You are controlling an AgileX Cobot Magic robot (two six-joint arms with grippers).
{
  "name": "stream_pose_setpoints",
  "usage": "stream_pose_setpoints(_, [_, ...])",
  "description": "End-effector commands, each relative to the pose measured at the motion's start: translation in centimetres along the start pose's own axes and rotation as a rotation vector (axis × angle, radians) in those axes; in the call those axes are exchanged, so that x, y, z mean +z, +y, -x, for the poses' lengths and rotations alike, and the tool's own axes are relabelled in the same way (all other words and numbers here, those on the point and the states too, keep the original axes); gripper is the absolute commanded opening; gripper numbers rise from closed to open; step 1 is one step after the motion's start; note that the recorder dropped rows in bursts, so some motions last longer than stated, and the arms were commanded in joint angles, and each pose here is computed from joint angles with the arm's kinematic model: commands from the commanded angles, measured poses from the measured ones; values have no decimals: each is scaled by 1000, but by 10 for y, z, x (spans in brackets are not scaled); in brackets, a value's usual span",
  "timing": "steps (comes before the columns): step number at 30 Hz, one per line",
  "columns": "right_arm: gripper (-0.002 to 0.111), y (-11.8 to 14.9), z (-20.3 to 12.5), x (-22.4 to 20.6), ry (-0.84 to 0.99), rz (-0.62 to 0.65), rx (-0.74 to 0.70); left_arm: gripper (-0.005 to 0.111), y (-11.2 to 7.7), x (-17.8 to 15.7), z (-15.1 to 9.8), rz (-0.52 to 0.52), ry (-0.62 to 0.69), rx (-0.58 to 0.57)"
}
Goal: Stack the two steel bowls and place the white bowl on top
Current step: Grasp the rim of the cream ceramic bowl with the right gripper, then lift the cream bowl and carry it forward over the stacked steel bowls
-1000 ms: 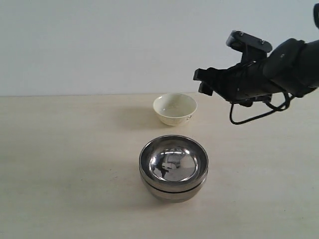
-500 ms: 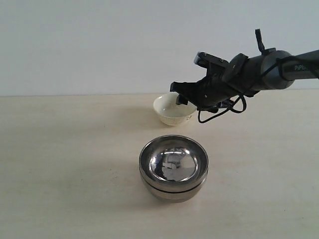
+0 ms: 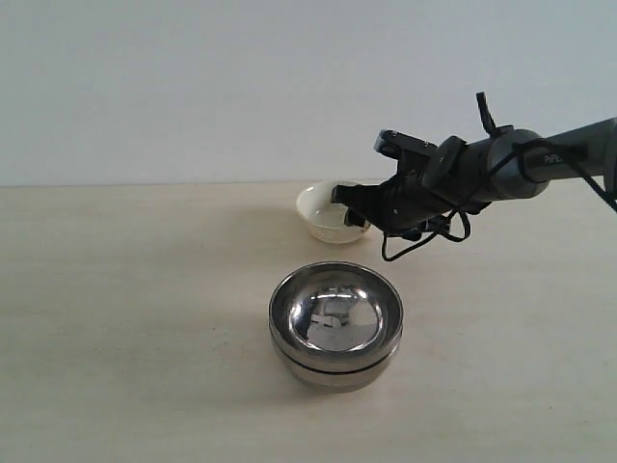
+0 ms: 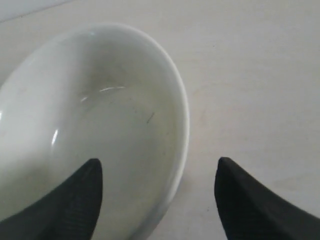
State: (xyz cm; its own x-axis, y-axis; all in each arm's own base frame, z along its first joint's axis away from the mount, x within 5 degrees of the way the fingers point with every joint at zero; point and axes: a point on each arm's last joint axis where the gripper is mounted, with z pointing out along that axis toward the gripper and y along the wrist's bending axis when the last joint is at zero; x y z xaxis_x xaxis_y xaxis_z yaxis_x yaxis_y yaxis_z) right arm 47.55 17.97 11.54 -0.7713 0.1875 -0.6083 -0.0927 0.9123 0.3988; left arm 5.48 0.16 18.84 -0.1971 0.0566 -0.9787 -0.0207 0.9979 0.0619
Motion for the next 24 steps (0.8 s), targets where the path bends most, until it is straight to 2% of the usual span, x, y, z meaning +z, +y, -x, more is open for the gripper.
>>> stream_pose_setpoints(1, [44, -2, 8, -3, -27, -2, 1, 4, 0, 0, -1, 2, 0, -12])
stream_pose_setpoints(4, [14, -2, 8, -3, -27, -2, -7, 4, 0, 0, -1, 2, 0, -12])
stream_pose_setpoints(6, [0, -2, 9, -3, -30, -3, -15, 4, 0, 0, -1, 2, 0, -12])
stream_pose_setpoints(14, [0, 6, 17, -15, -34, 18, -20, 4, 0, 0, -1, 2, 0, -12])
stream_pose_setpoints(24, [0, 50, 65, -105, -120, 135, -142, 4, 0, 0, -1, 2, 0, -12])
